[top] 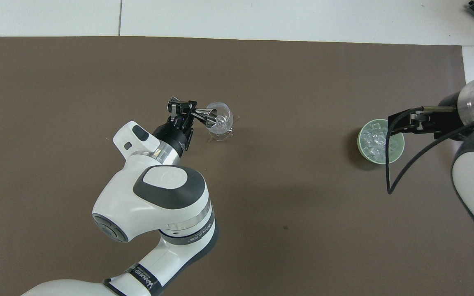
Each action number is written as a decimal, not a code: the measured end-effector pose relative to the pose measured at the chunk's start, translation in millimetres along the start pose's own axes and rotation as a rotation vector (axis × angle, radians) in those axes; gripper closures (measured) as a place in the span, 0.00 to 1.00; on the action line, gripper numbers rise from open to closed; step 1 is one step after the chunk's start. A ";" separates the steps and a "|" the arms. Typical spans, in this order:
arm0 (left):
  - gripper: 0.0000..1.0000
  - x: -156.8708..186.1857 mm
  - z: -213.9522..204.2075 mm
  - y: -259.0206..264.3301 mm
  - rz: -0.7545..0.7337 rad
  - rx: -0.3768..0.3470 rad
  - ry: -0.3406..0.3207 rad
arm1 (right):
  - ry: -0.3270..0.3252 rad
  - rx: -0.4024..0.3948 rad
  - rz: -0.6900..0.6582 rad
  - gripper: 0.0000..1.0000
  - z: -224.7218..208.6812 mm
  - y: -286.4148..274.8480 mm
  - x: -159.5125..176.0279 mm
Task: Pour wine and add ice with both arms
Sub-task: 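Tilt the jigger over the clear wine glass with the left gripper, then carry the jigger back with the left gripper while the right gripper lifts the cup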
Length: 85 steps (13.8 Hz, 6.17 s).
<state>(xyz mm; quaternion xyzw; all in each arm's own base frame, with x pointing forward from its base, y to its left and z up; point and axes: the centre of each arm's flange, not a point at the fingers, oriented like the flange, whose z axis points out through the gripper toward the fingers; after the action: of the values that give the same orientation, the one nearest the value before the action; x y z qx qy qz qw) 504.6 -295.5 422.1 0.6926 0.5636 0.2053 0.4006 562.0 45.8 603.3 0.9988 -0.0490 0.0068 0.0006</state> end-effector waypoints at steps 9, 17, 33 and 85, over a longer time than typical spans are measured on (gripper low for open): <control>0.78 -2.5 -0.9 7.5 0.113 -0.016 -0.005 | 0.000 0.000 0.000 0.00 0.0 0.0 0.0; 0.78 -3.1 1.4 17.3 0.180 -0.035 -0.007 | 0.000 0.000 0.000 0.00 0.0 0.0 0.0; 0.78 -2.7 9.9 19.0 0.314 -0.037 -0.006 | 0.000 0.000 0.000 0.00 0.0 0.0 0.0; 0.78 112.6 -30.7 43.9 -0.895 -0.124 0.011 | 0.278 0.033 0.094 0.00 181.9 56.3 23.5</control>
<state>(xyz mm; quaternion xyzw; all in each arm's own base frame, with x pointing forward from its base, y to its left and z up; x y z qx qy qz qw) 540.6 -181.0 456.0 0.3541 0.7964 0.0488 0.4878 582.4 -12.9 421.7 0.9847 -0.0951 0.1457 -0.0095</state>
